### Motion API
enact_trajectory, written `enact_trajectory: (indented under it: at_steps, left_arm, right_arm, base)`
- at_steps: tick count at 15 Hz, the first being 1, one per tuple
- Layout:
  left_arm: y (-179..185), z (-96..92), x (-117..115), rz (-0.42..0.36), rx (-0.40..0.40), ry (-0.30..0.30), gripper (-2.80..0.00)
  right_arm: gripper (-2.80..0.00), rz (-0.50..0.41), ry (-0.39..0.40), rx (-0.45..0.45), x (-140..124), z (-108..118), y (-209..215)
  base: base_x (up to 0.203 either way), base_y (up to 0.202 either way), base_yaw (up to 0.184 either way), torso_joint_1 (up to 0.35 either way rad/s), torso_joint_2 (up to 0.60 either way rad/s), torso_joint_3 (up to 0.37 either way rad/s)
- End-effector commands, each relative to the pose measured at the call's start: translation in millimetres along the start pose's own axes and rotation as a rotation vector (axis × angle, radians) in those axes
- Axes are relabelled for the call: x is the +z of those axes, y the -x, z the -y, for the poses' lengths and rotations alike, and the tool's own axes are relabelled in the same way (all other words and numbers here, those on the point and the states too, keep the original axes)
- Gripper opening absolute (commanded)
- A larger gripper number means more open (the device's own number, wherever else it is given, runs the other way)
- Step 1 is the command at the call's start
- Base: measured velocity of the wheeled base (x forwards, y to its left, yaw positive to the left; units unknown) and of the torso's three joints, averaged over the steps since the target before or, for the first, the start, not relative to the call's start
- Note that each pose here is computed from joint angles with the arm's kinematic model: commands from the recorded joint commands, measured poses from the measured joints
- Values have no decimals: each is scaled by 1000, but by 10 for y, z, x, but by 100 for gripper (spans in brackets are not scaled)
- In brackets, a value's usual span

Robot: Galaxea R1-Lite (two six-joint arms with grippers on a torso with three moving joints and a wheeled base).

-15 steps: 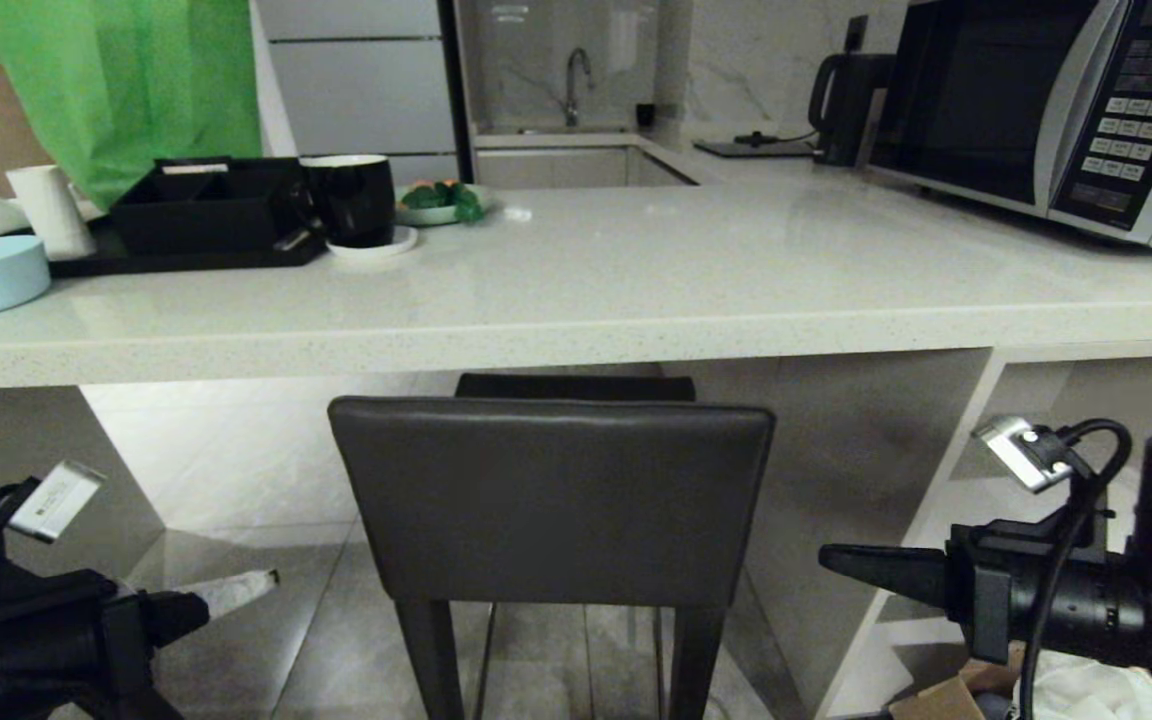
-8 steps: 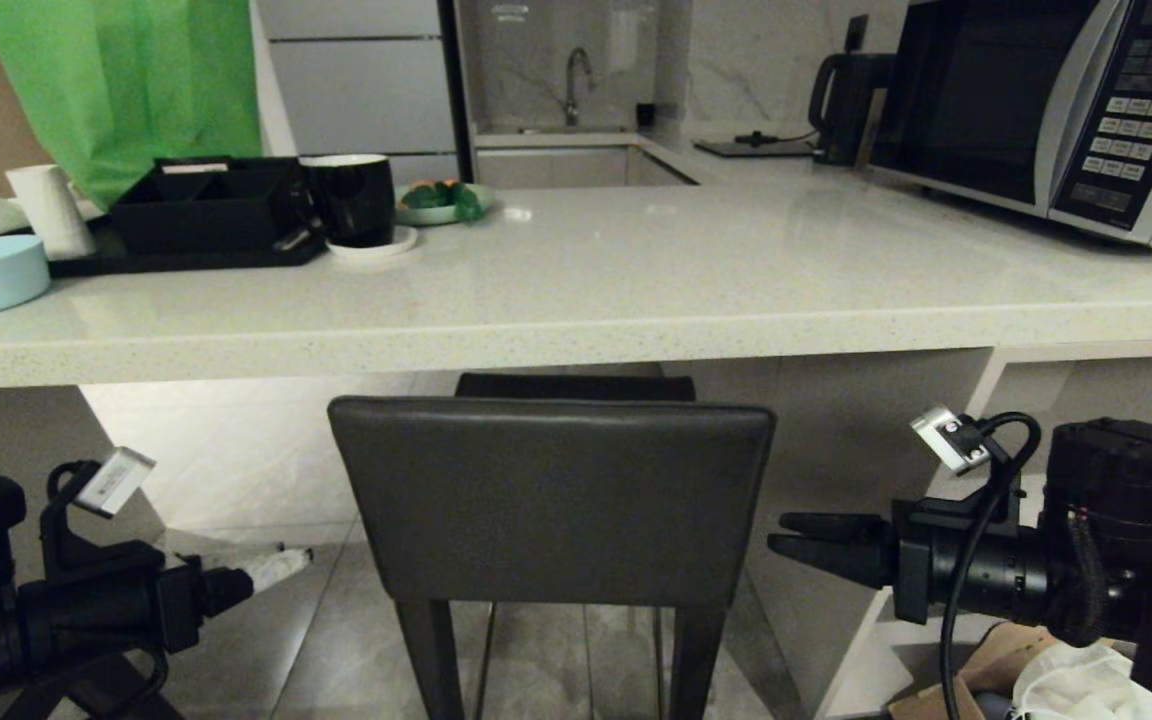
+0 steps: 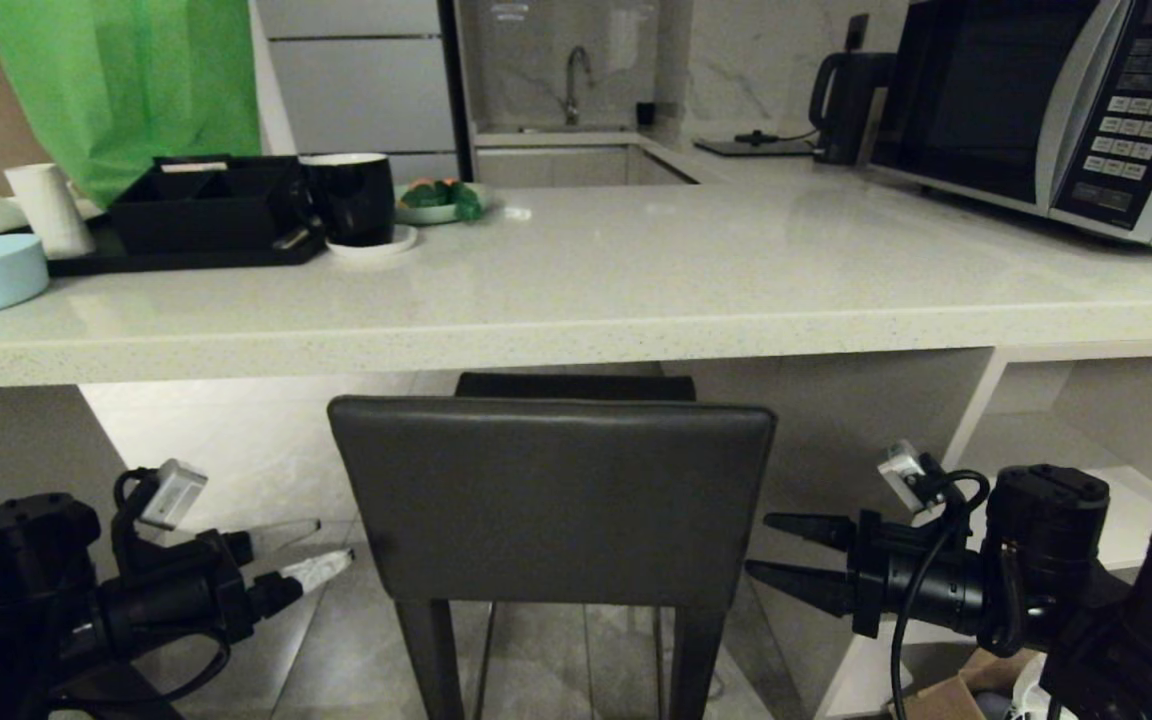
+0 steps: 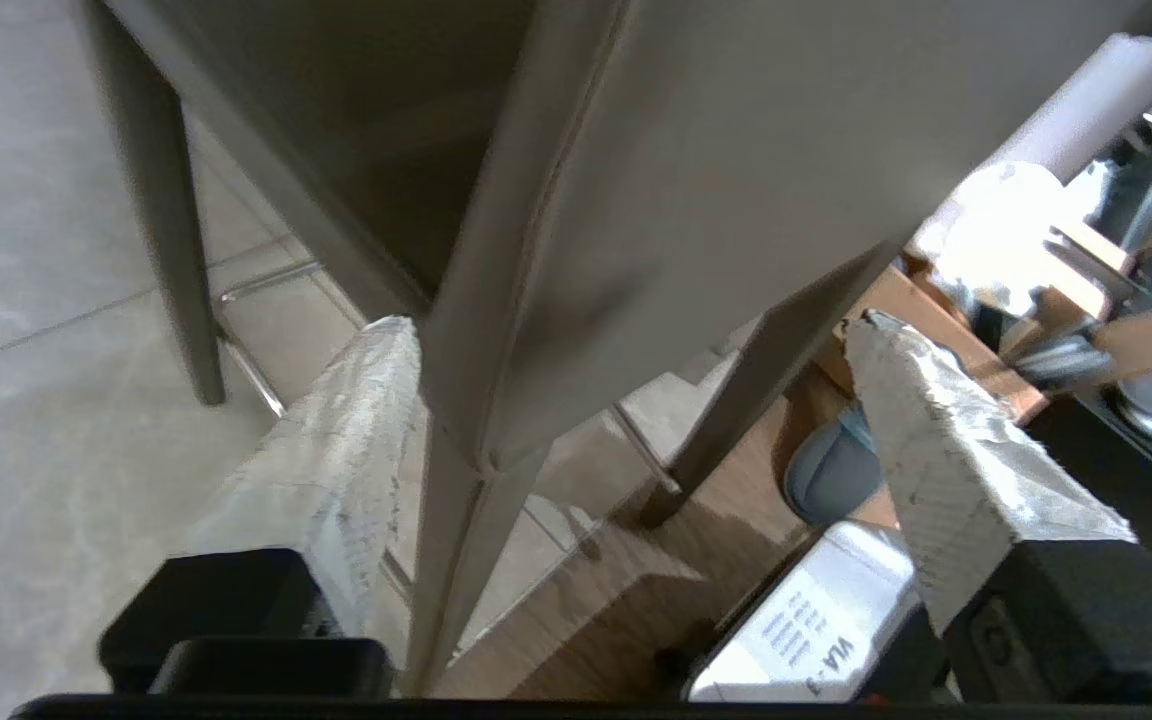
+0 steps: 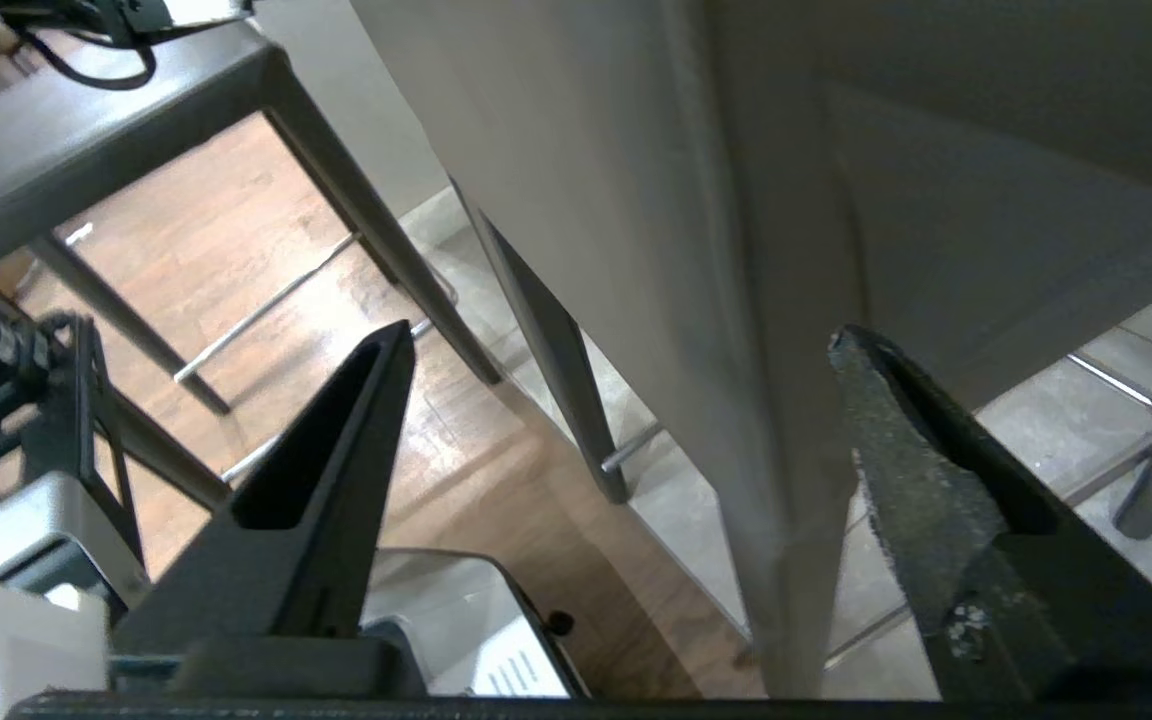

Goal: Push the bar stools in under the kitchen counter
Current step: Pull the gray chair out from under the dining table

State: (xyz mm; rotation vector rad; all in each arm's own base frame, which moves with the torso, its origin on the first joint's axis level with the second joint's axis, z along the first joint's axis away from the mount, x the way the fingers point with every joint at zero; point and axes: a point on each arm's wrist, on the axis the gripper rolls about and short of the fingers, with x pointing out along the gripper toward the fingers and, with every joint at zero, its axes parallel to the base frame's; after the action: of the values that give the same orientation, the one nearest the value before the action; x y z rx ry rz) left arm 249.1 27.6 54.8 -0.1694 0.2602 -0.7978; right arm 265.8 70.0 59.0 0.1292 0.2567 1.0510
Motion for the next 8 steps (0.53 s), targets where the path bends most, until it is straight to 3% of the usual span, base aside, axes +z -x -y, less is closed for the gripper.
enact_trajectory:
  at_steps: [1, 8]
  left_arm:
    - [-41, -72, -120, -19, -7, 26, 0]
    - [-204, -246, 125, 53, -18, -93, 0]
  right_arm:
    - [0, 9, 8, 12, -15, 108, -15]
    - [0, 102, 124, 61, 290, 274, -205]
  base:
    - [0, 0, 0, 0, 0, 0]
    - [0, 0, 0, 0, 0, 0]
